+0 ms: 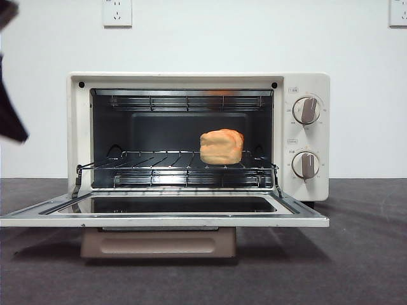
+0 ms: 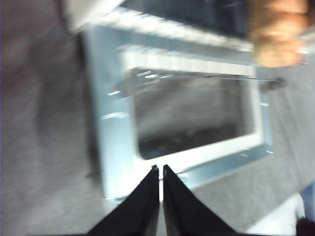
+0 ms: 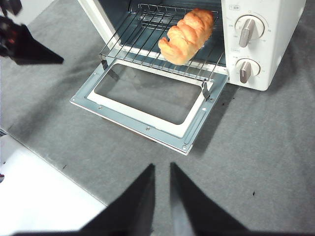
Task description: The left arm flap open the oven, the right arm pick bread and place it into oven, the left arm flap close the oven
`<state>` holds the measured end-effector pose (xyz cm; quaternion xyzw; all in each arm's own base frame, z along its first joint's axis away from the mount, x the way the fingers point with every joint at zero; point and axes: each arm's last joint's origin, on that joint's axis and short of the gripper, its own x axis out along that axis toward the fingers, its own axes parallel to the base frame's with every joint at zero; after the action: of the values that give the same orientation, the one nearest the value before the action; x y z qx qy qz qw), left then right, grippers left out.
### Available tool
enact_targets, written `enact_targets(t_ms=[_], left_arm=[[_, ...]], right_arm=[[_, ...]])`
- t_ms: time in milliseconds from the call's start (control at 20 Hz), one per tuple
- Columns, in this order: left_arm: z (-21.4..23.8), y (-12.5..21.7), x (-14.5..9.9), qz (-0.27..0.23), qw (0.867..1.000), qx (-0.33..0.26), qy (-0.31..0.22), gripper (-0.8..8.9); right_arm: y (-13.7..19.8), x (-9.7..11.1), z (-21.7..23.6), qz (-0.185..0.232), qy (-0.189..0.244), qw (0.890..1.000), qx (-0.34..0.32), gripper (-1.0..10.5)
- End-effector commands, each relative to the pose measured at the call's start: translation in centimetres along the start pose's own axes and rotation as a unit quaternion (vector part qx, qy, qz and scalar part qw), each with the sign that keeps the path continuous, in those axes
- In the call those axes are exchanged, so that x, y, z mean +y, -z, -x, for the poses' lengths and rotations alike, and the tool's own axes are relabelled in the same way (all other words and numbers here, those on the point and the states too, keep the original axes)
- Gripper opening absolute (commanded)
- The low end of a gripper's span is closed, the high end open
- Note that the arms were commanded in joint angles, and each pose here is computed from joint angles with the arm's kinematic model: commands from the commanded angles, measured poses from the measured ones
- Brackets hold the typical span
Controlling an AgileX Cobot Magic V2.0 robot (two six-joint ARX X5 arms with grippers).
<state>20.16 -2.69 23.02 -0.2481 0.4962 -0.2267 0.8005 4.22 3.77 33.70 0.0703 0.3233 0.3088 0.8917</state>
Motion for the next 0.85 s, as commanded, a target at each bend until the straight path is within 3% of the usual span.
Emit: enact_targets(t_ms=[50, 200, 450, 650, 850], left_arm=[[-0.8, 0.6, 1.2, 0.028, 1.000, 0.001, -0.002, 0.13], [-1.9, 2.2, 3.1, 0.056, 0.997, 0.013, -0.060, 0.13], [-3.4, 3.1, 4.5, 0.091, 0.992, 0.050, -0.073, 0.13], [-5.0, 3.2, 5.3, 0.116, 0.988, 0.097, -0.032, 0.13], [-6.1, 3.3, 5.4, 0.113, 0.986, 0.120, -0.026, 0.13]], right_arm=[[-0.3, 0.2, 0.3, 0.008, -0.007, 1.000, -0.008, 0.2], [-0.4, 0.2, 0.3, 0.008, -0.007, 1.000, -0.009, 0.2], [-0.5, 0.3, 0.3, 0.010, -0.009, 1.000, -0.016, 0.2], [-0.6, 0.3, 0.3, 0.010, -0.011, 1.000, -0.023, 0.2], [-0.7, 0.3, 0.3, 0.011, -0.011, 1.000, -0.027, 0.2]])
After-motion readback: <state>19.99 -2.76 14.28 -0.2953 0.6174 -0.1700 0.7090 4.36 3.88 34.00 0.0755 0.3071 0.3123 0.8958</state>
